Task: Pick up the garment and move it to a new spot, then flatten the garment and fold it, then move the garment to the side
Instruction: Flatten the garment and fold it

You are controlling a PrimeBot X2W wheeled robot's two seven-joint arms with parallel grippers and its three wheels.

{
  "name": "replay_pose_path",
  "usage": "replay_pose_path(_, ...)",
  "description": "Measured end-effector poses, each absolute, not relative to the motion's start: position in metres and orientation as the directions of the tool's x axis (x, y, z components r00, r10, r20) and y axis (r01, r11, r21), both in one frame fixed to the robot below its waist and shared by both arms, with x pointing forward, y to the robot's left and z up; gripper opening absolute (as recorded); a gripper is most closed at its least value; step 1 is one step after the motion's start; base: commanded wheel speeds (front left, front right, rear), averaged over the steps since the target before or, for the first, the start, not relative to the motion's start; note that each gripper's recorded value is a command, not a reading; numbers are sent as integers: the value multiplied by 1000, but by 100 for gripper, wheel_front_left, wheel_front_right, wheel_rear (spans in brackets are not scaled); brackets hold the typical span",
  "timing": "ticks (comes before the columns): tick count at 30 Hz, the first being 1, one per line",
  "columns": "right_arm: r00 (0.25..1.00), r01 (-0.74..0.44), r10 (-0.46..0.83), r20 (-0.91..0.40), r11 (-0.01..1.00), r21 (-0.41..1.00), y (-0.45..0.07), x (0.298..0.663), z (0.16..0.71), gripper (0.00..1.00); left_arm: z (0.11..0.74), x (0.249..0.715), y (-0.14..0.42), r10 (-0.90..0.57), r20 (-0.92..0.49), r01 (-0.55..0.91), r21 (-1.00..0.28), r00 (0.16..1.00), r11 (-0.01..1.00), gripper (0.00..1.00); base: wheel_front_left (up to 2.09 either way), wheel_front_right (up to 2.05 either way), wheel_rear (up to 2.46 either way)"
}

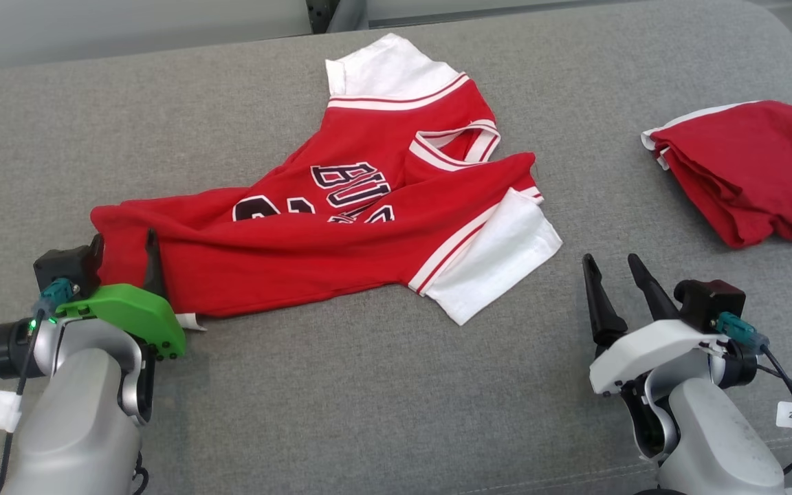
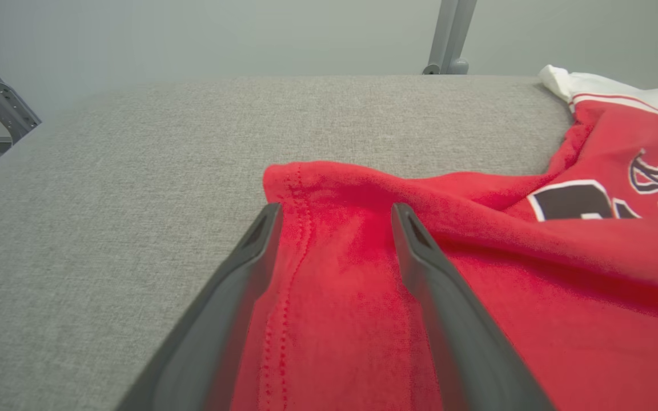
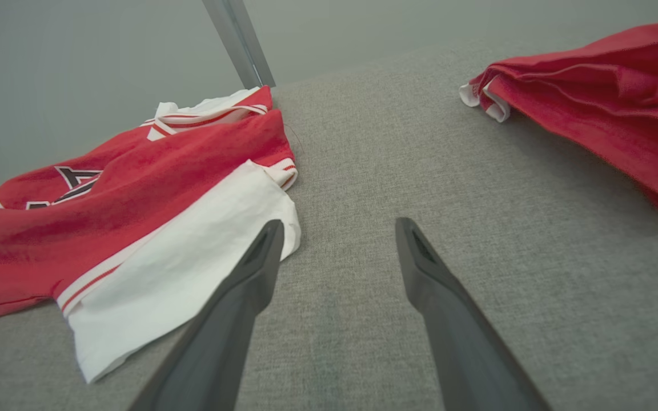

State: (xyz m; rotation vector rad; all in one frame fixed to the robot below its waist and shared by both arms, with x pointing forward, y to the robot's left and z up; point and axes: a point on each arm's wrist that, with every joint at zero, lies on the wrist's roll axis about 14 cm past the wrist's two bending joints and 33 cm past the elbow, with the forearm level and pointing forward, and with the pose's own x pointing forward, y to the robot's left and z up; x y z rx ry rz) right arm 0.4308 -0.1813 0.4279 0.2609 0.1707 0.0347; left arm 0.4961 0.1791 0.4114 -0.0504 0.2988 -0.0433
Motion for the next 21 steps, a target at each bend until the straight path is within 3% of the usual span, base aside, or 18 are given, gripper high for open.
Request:
replay_pose_path(6,988,-43,83,-132,959,281,-167,424,441,100,432,469,185,-18,-221,-7,-113,975,994,100,0,0,0)
replay_pose_path(12,988,-85,118,-100,954,288,-153,425,452,100,420,430,191,17,-246,-59,-164,969,985,100,0,0,0)
replay_pose_path(21,987,-64,103,-125,957,284,-159,429,441,100,399,428,190,28,-291,-88,-197,956,977,100,0,0,0)
